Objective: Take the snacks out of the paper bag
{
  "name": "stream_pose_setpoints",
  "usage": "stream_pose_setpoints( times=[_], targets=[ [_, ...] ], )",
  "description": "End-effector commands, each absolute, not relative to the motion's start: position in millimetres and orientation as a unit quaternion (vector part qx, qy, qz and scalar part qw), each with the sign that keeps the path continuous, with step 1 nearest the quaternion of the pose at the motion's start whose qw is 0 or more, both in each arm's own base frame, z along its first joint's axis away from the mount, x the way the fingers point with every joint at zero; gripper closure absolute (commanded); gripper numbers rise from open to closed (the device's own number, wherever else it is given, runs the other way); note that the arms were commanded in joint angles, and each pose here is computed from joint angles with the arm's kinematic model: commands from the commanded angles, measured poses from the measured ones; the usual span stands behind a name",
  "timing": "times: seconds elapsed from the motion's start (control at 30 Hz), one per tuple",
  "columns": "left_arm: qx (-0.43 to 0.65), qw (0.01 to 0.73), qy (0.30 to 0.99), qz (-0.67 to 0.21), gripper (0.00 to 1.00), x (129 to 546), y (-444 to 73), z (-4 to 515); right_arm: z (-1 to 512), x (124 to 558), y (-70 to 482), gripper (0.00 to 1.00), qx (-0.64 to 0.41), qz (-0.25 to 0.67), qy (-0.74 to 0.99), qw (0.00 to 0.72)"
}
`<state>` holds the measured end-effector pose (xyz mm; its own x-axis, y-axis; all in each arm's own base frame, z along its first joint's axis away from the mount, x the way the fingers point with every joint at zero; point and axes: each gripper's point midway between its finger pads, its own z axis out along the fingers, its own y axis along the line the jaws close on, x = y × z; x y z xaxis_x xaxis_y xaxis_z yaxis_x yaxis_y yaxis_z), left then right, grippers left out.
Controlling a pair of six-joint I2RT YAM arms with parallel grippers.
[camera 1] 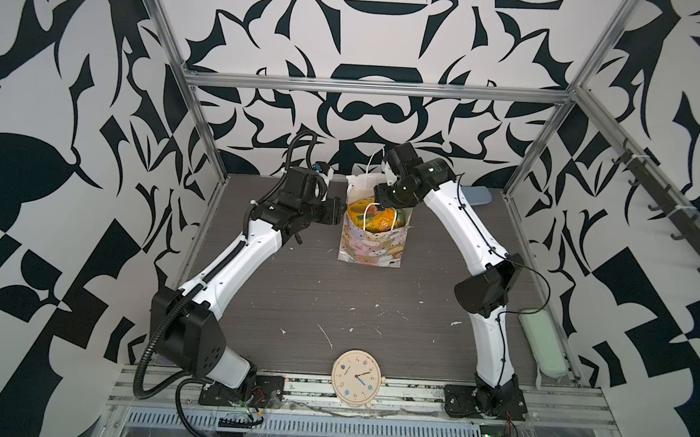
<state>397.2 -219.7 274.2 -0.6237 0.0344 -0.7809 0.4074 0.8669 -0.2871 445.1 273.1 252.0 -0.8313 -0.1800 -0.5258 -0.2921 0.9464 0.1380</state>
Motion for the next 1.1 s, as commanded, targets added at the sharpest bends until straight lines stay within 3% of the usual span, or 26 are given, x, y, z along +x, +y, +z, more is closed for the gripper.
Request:
stream_pose_setpoints(
  times=[0.0,0.43,0.57,0.67,0.9,1.07],
  targets=[
    [0.125,0.416,0.874,-0.217,0.35,399.1,-218.1,267.8,255.1,442.9,284.2,0.4,-0.125,0.135,0.948,0.261],
    [0.125,0.422,0.875,-0.201,0.36,392.9,-208.9,260.1,232.8,444.3,302.9,0.63,-0.13,0.153,0.951,0.234],
    [0.126,0.425,0.874,-0.197,0.35,391.5,-206.8,259.7,235.6,443.3,312.2,0.77,-0.134,0.171,0.947,0.236],
    [0.127,0.426,0.875,-0.193,0.35,391.3,-206.0,258.4,244.1,442.3,320.6,1.0,-0.137,0.197,0.941,0.239],
    [0.123,0.432,0.874,-0.185,0.35,393.3,-202.7,259.1,280.0,436.2,341.9,1.0,-0.146,0.278,0.915,0.252],
    [0.117,0.439,0.873,-0.179,0.35,394.4,-199.7,260.3,315.8,433.7,356.8,1.0,-0.139,0.4,0.874,0.238]
  ],
)
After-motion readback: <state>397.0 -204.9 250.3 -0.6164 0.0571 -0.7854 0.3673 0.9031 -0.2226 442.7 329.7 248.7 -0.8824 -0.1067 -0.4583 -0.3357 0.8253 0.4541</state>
